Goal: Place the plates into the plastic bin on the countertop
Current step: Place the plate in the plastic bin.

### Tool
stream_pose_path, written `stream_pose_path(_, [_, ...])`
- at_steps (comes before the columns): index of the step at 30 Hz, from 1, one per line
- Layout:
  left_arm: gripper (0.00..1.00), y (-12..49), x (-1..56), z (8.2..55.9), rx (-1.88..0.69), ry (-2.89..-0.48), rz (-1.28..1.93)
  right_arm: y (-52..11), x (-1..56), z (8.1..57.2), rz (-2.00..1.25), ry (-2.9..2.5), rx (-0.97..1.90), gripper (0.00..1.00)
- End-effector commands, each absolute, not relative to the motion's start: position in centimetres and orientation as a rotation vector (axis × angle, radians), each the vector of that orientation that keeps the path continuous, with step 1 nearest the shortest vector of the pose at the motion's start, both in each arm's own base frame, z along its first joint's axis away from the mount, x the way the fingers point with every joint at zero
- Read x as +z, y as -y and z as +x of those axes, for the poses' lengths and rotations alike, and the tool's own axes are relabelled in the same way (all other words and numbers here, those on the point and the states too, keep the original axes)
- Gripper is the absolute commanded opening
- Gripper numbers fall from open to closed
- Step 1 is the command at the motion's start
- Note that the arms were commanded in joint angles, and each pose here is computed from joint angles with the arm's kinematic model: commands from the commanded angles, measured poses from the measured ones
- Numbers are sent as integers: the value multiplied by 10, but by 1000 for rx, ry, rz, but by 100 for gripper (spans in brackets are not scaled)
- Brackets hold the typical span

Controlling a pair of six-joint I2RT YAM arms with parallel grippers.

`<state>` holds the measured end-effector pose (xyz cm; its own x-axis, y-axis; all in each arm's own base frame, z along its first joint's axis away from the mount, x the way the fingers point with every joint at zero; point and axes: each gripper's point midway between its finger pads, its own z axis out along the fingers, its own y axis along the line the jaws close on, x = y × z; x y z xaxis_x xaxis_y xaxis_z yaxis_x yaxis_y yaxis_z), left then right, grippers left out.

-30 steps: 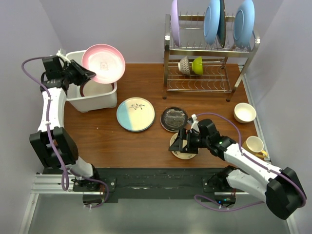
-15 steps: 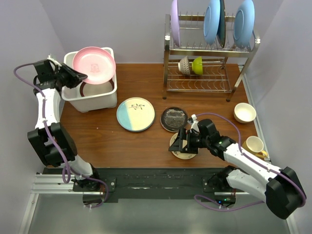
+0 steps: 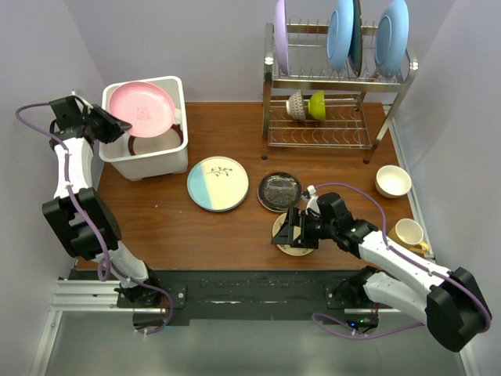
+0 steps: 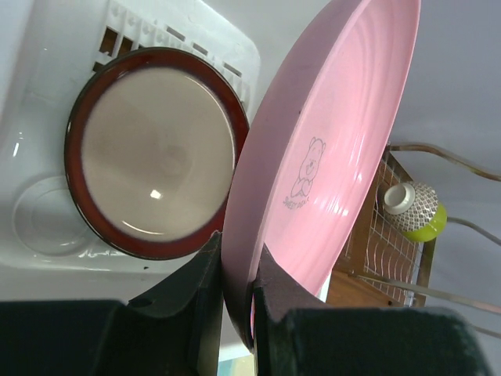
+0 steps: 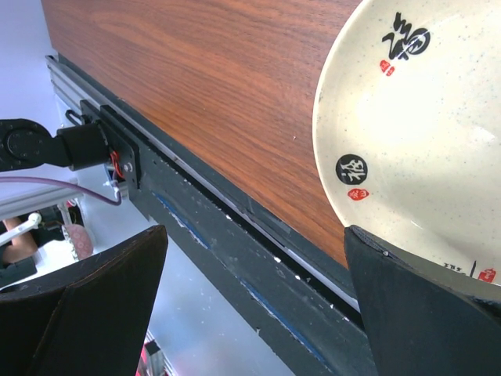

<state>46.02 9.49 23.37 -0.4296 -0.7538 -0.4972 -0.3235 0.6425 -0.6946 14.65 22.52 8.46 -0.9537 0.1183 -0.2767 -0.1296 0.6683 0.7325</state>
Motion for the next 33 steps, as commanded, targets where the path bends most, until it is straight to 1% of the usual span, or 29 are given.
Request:
stream_pose_path(1, [0,-114,255,472,-568,-1969,-799,-225,82,148,-15,-2575,1164,99])
stream_pose_path(13, [0,-115,211,494,-654,-2023,-854,-225,76,147,-9,-2593,1157,99])
stream_pose_path(24, [0,-108,182,513,-607,-2120,-818,-226,72,149,-5,-2605,1157,99])
stream_pose_path(27, [6,-104,172,513,-597,-2150,-814,-226,72,149,-2,-2607,1155,99])
stream_pose_path(31, [7,-101,161,514,-582,-2182,-815,-227,72,149,-5,-2606,1153,99])
stream_pose_path(33, [9,-99,155,514,-579,-2194,-816,-226,71,149,-2,-2608,1152,99])
